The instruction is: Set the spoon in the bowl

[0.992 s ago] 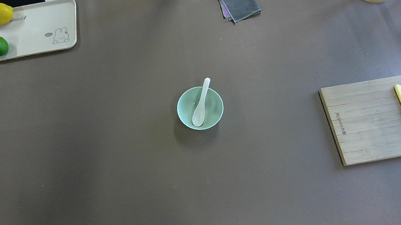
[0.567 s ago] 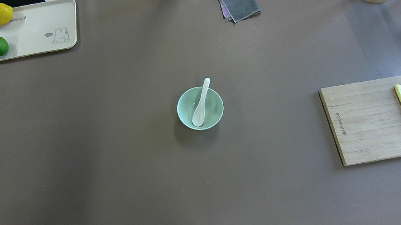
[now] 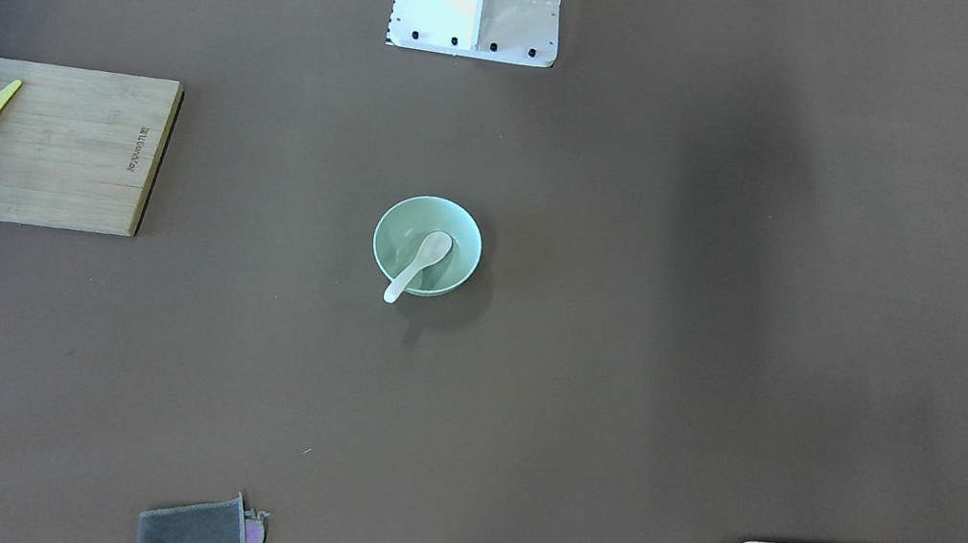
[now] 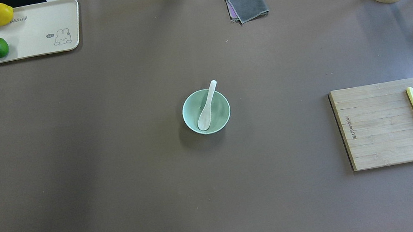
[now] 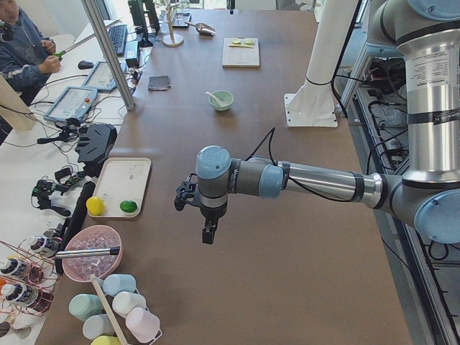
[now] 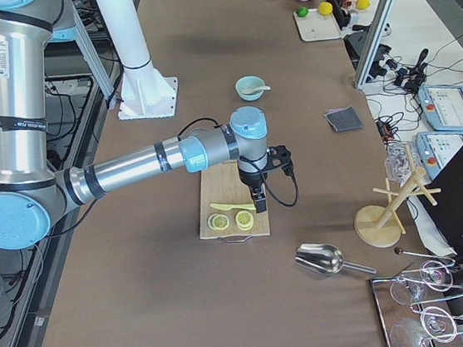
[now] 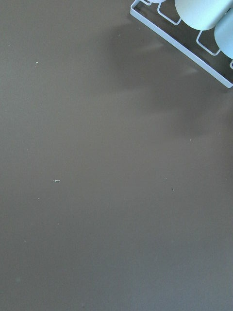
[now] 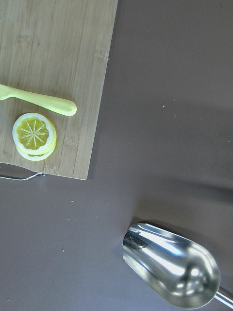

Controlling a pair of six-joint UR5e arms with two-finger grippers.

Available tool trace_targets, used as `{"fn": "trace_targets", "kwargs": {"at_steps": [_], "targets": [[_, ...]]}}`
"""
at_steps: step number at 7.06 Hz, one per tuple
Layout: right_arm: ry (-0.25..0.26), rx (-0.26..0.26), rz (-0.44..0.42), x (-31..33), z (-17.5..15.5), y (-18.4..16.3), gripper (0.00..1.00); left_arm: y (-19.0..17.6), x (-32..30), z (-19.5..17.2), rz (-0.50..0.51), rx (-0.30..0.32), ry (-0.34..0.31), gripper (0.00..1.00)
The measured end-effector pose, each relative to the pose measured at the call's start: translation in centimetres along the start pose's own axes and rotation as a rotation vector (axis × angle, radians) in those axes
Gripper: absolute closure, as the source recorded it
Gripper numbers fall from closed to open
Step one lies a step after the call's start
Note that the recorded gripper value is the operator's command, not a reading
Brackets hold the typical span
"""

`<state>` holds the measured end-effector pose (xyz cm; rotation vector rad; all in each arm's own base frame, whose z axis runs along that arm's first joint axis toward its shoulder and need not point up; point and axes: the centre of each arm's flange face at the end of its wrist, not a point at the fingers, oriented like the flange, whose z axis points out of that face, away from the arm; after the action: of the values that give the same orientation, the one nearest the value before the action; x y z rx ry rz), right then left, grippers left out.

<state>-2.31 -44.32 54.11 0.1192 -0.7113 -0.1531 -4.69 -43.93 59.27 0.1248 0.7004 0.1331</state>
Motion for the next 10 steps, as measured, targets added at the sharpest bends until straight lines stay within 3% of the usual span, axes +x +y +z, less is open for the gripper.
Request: {"fn": "trace_targets", "kwargs": {"at_steps": [4,7,10], "targets": [[-0.047,-0.008,0.002,-0.4,0.2,-0.3,0.00,0.0,0.1,-0.1,-0.002,-0.001,0.007,0.02],[-0.045,-0.021,0.013,0.0,0.7,-0.4,0.00,0.6,0.8,0.1,-0.019,-0.004,0.131,0.02],[-0.044,-0.024,0.016,0.1,0.8,-0.3,0.00,1.1,0.6,0.3,-0.030,-0.008,0.152,0.02]]}}
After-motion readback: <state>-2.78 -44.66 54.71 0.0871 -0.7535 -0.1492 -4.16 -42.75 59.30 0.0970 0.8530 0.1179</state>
